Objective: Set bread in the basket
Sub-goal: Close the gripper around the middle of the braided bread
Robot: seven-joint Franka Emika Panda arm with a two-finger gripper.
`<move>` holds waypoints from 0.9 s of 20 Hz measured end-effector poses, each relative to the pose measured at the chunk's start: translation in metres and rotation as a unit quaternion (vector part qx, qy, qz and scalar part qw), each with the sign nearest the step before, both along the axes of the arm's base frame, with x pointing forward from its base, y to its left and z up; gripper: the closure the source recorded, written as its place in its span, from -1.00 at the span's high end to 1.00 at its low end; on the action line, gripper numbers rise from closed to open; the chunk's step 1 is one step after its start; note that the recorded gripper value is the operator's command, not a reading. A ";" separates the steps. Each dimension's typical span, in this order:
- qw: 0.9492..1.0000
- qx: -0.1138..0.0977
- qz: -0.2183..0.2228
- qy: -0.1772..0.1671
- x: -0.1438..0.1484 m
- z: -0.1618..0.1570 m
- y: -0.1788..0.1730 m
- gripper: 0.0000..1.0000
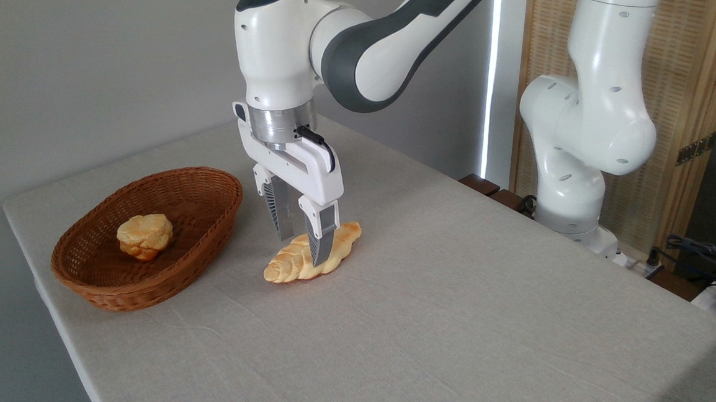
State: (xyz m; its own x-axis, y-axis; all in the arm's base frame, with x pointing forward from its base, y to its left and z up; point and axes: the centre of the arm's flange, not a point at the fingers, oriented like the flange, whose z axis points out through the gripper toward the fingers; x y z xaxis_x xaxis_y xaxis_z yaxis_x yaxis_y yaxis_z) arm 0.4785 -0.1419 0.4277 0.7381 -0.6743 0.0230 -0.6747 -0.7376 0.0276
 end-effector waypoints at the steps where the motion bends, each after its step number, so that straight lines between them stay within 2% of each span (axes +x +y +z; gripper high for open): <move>1: 1.000 0.000 0.000 0.000 0.000 0.000 0.000 1.00; 13: 1.000 0.008 -0.003 0.010 -0.003 -0.011 0.001 0.96; 14: 1.000 0.008 -0.004 0.012 -0.003 -0.013 0.001 0.76; 16: 1.000 0.009 -0.004 0.014 -0.003 -0.015 0.000 0.09; 17: 1.000 0.009 -0.005 0.014 -0.003 -0.015 0.000 -0.06; 18: 1.000 0.009 -0.005 0.014 -0.003 -0.015 -0.001 -0.07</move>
